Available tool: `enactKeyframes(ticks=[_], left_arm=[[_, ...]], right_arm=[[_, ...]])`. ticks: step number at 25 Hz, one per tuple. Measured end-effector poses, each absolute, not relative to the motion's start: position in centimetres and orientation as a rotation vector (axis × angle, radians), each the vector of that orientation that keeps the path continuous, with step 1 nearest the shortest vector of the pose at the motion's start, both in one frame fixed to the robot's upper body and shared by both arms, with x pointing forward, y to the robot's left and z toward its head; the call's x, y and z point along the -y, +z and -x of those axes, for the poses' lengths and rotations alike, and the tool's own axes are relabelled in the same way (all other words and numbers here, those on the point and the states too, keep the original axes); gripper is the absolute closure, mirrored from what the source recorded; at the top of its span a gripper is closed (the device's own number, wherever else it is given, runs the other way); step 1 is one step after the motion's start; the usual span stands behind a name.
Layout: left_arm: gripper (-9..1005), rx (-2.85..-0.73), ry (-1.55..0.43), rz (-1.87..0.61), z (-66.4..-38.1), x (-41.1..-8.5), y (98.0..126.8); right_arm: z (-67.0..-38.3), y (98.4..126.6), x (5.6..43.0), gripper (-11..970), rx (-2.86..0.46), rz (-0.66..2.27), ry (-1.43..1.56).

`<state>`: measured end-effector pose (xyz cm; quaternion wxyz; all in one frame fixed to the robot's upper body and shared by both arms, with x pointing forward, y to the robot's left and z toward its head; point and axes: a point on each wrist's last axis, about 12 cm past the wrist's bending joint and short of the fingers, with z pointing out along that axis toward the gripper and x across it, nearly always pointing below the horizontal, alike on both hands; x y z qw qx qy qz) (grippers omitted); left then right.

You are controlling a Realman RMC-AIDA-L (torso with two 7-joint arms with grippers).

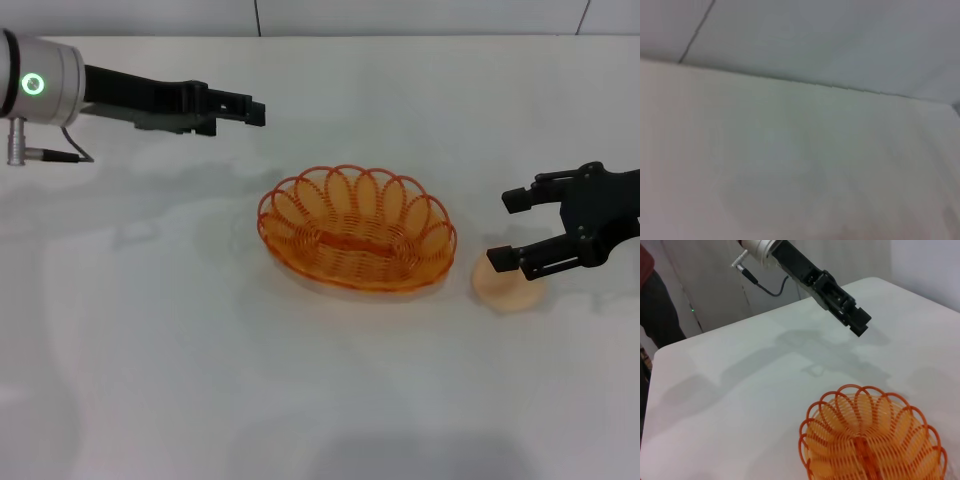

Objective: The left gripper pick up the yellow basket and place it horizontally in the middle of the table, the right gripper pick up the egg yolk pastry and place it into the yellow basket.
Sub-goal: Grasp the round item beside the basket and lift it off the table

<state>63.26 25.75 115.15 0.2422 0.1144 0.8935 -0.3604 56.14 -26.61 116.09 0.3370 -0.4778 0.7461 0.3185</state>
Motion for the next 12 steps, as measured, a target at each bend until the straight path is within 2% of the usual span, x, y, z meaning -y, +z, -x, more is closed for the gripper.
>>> enactKeyframes(ticks=[12], left_arm=[[104,-2.174,-0.774,-0.884,-63.4,-25.9,117.5]], right_arm=[[-56.8,116.6,27.3,100,-2.083,1.185,0.737]])
